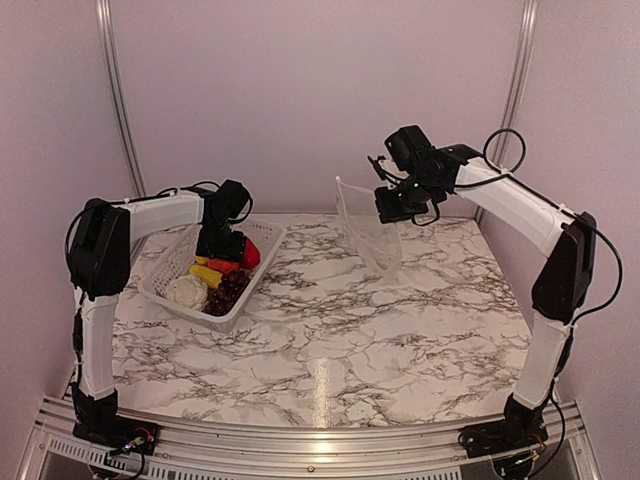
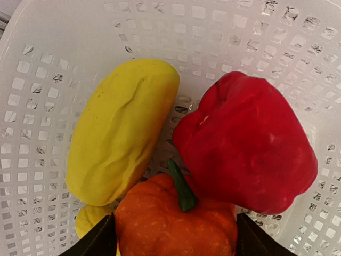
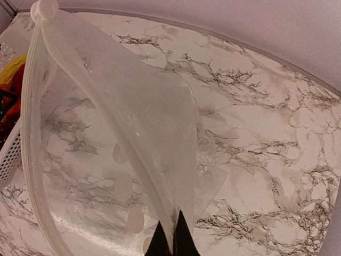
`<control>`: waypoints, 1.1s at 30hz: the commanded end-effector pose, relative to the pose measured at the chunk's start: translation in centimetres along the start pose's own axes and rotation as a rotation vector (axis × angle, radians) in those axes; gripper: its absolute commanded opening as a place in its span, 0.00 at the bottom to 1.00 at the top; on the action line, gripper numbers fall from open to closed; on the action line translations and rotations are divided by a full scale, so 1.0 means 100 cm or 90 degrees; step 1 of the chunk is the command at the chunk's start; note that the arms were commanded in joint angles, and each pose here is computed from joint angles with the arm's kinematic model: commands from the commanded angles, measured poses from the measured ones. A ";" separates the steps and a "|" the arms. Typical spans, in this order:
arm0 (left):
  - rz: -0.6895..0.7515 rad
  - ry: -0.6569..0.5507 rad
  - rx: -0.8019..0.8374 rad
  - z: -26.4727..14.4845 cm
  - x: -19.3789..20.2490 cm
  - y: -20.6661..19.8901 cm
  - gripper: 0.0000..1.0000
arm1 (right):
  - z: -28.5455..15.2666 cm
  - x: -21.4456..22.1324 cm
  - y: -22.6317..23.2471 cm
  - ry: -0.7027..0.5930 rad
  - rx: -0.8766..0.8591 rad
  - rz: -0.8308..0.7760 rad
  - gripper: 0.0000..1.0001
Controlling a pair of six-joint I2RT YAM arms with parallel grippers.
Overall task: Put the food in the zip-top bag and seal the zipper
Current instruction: Pick up the fake vegetable from the bin, then place the fake vegetable in the zipper food storage bag.
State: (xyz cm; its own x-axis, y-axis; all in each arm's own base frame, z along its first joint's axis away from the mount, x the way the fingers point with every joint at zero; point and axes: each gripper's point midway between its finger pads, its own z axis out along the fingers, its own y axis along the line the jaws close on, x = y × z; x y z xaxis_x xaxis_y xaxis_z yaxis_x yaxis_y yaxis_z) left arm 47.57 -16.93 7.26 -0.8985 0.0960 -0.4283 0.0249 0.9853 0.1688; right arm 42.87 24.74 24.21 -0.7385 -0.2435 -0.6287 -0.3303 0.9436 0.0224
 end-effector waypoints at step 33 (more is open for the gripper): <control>-0.080 -0.369 0.644 -0.329 -0.024 -0.146 0.46 | -0.010 -0.007 0.066 -0.028 -0.119 -0.006 0.00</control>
State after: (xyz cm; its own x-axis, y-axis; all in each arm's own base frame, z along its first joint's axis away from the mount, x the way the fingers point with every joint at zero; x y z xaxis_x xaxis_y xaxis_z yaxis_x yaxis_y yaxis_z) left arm 36.73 -34.60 32.47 -0.6258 -0.1743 -0.7603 0.4316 0.7345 -0.5236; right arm 40.78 28.70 23.86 -0.7388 -0.2577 -0.6227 -0.4163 0.9011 0.1211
